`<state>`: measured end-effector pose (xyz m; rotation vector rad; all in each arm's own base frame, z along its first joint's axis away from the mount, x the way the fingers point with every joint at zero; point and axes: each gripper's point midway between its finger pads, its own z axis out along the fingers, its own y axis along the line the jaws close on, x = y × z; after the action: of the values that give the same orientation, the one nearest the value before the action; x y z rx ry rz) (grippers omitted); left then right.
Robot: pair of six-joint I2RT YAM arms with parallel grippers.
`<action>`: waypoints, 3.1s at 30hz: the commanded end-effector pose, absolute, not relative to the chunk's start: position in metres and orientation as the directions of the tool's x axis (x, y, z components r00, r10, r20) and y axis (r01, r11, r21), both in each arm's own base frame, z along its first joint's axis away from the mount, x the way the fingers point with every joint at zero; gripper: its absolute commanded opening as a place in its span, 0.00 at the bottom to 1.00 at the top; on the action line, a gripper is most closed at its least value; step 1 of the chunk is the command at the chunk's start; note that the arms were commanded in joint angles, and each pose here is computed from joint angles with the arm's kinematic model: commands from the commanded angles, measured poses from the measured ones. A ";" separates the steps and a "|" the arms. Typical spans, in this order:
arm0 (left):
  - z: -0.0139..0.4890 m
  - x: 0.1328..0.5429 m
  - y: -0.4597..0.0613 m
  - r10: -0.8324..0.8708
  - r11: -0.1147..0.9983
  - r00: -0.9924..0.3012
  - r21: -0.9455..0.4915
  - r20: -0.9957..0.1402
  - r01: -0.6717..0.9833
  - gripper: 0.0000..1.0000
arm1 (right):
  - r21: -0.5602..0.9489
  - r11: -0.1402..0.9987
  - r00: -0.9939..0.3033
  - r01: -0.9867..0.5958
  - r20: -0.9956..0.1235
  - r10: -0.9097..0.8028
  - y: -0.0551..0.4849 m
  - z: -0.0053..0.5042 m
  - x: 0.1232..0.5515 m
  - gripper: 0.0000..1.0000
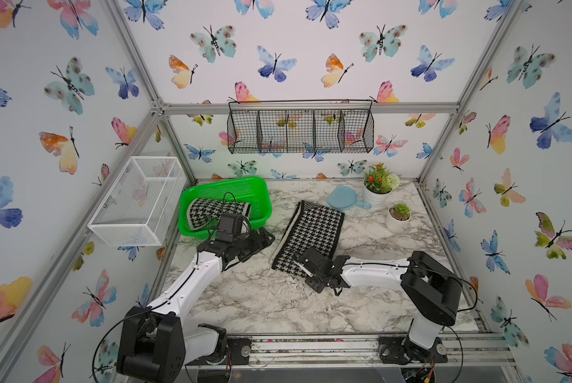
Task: Roll up the scarf and place it into the basket
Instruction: Roll the scarf at the center of the board.
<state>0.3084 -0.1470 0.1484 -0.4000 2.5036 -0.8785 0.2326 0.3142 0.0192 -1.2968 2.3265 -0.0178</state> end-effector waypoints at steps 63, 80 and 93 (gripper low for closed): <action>0.118 0.306 -0.219 -0.225 0.734 -0.853 -0.657 -0.471 0.169 0.89 | 0.620 0.649 -0.889 -0.440 -0.202 -0.411 0.343 0.026 0.252 0.13; 0.093 0.351 -0.239 -0.184 0.758 -0.873 -0.631 -0.452 0.166 0.89 | 0.670 0.598 -0.896 -0.441 -0.286 -0.341 0.336 0.059 0.225 0.43; 0.058 0.353 -0.231 -0.219 0.785 -0.900 -0.616 -0.376 0.067 0.89 | 0.059 0.857 -0.717 -0.512 -0.578 -0.389 0.320 0.113 0.231 0.60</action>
<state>0.3530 -0.2375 0.0707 -0.0673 2.5072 -0.9290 0.2157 0.3318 0.0925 -0.7099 2.5740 0.5797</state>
